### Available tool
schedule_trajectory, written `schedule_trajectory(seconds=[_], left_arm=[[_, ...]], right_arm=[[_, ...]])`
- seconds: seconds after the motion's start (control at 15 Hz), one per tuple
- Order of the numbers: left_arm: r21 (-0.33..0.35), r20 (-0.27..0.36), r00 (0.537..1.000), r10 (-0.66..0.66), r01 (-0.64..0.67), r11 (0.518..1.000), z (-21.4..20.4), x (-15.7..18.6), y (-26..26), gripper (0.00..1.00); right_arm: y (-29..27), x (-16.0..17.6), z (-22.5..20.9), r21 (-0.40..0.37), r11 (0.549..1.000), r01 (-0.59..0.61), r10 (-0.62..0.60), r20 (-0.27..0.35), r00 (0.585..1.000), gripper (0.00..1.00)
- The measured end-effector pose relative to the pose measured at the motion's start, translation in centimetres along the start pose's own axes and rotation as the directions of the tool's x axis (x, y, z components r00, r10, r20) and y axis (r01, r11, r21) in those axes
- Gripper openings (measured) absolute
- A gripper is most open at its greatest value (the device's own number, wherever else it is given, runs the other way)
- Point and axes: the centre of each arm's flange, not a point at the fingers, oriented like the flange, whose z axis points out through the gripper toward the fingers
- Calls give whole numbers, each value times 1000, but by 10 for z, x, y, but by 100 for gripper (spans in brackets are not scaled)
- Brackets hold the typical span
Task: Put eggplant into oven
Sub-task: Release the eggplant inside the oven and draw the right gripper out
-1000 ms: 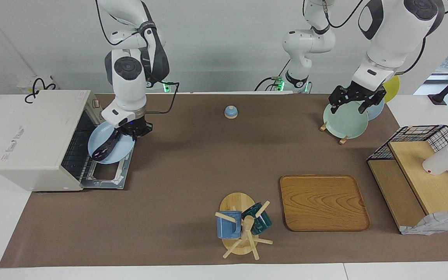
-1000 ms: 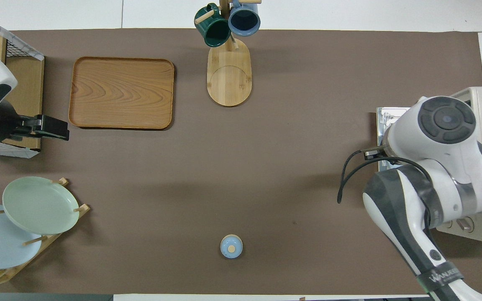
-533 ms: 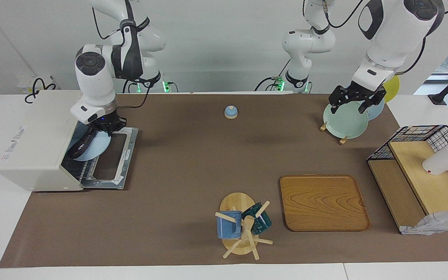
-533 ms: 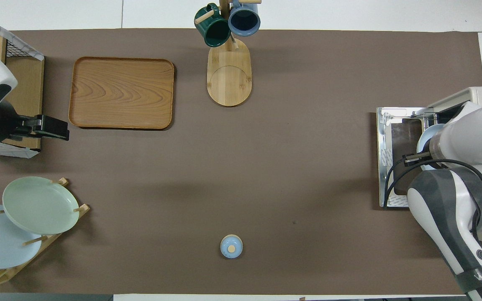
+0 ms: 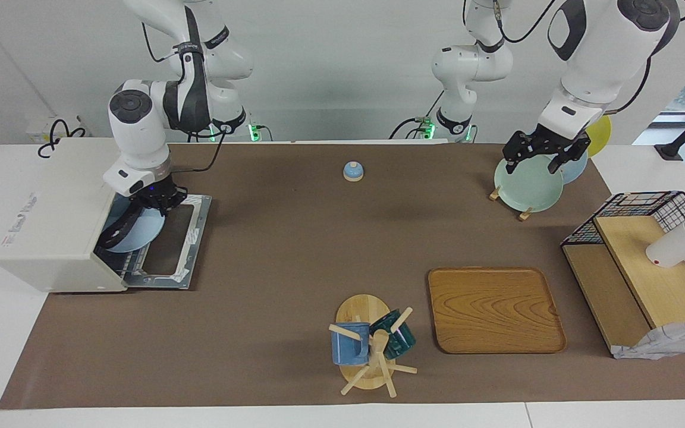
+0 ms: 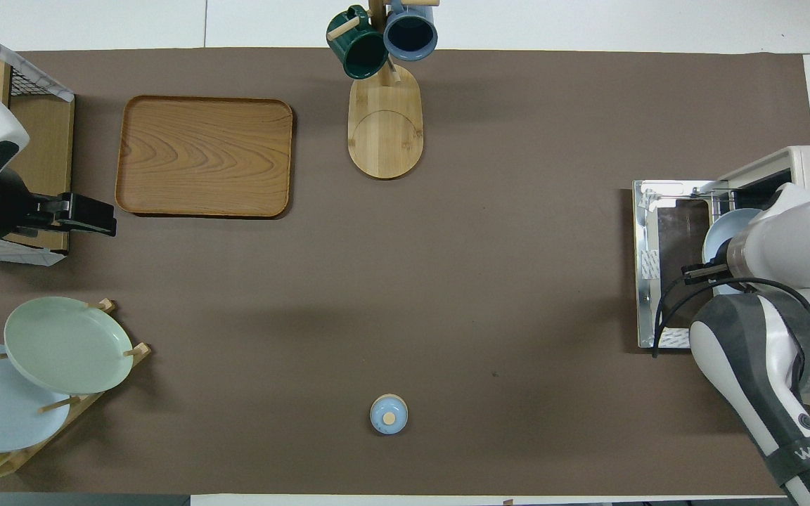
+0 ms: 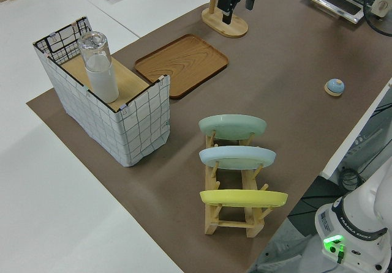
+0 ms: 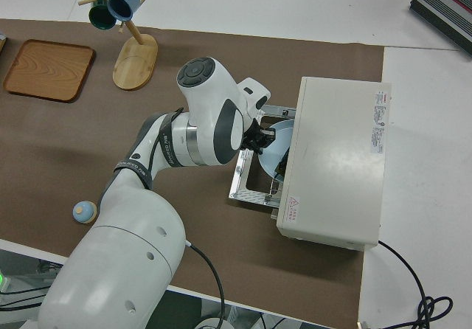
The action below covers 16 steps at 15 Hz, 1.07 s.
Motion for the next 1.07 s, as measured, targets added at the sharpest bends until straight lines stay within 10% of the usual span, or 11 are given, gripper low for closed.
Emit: schedule_trajectory(seconds=[0.8,1.07], left_arm=[[0,0,1000,0,0,1000,0,0,0,100],[0,0,1000,0,0,1000,0,0,0,100]], right_arm=[[8,-3,16,6,1000,-16,16,13,1000,6],[6,-2,16,6,1000,-13,13,14,1000,22]])
